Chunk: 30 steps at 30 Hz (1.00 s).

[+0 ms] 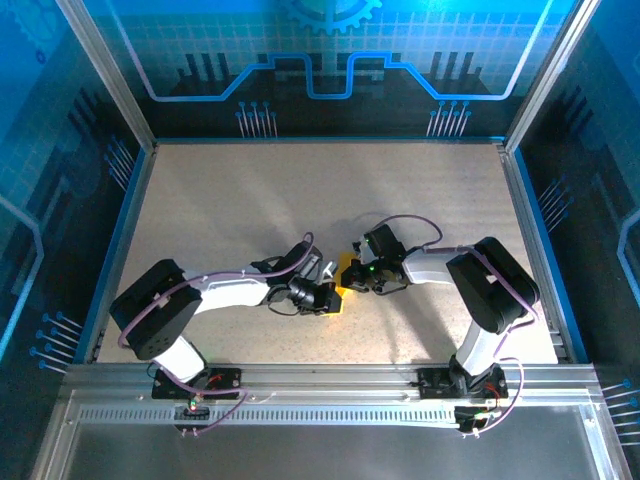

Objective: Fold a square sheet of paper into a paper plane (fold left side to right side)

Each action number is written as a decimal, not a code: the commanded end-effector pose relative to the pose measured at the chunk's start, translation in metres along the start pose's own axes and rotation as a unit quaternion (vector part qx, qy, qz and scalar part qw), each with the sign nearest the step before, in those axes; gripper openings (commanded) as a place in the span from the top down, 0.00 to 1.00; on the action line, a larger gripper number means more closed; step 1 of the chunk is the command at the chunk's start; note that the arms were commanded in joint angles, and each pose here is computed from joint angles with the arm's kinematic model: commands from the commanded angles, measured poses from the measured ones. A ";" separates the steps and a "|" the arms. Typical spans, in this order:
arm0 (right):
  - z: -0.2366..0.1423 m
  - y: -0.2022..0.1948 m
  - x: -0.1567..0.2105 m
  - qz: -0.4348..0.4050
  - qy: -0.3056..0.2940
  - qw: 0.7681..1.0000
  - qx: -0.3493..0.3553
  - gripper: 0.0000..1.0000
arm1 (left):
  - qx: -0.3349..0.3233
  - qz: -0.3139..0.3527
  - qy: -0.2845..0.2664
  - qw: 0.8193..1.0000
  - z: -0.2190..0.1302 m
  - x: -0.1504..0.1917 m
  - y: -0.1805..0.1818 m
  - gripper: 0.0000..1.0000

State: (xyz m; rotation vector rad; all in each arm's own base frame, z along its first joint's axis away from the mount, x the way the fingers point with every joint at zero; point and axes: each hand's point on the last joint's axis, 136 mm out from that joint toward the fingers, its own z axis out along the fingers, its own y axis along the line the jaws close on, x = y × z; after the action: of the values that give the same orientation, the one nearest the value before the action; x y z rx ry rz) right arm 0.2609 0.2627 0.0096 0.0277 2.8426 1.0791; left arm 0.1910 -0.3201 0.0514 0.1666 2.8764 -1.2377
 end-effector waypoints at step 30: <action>0.011 -0.057 0.033 0.017 0.055 0.991 0.120 0.96 | -0.034 -0.030 -0.013 0.999 0.013 -0.010 0.031 1.00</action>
State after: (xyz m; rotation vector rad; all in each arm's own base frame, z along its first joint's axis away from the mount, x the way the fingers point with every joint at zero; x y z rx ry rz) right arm 0.2612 0.2637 0.0089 -0.0259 2.8623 1.0570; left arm 0.2047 -0.3141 0.0304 0.1031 2.8896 -1.1565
